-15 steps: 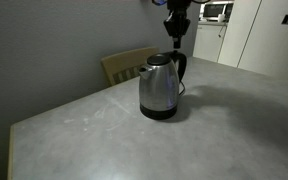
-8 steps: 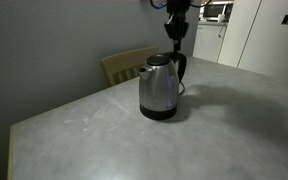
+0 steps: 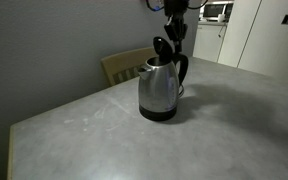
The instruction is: Press the button to open the kettle lid
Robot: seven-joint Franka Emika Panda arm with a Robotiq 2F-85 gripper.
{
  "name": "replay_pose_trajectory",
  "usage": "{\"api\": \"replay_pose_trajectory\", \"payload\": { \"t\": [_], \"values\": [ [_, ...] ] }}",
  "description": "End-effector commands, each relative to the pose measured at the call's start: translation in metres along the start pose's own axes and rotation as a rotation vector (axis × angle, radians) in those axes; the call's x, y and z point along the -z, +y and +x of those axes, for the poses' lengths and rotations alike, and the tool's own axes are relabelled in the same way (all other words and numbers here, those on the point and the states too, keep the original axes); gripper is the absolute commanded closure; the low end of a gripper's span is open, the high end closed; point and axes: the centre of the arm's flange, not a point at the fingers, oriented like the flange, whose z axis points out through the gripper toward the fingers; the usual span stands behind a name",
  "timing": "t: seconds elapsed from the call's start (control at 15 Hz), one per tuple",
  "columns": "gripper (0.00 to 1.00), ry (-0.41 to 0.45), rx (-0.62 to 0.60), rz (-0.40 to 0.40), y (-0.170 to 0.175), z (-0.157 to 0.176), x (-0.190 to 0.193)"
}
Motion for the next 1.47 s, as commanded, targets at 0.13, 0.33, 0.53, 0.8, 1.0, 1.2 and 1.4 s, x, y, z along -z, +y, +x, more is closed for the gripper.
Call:
{"api": "replay_pose_trajectory", "payload": {
  "t": [0.13,0.33,0.53,0.8,1.0,1.2,1.4],
  "values": [
    [1.00,-0.061,0.020,0.007,-0.002,0.022,-0.020],
    [1.00,-0.026,0.030,-0.022,-0.011,0.010,-0.006],
    [1.00,0.001,0.039,-0.057,-0.023,0.001,0.005],
    [1.00,0.032,0.053,-0.104,-0.037,0.000,0.016],
    [1.00,0.056,0.053,-0.145,-0.042,-0.002,0.025],
    [1.00,0.082,0.051,-0.180,-0.045,-0.005,0.037],
    [1.00,0.096,0.050,-0.201,-0.046,-0.008,0.048]
  ]
}}
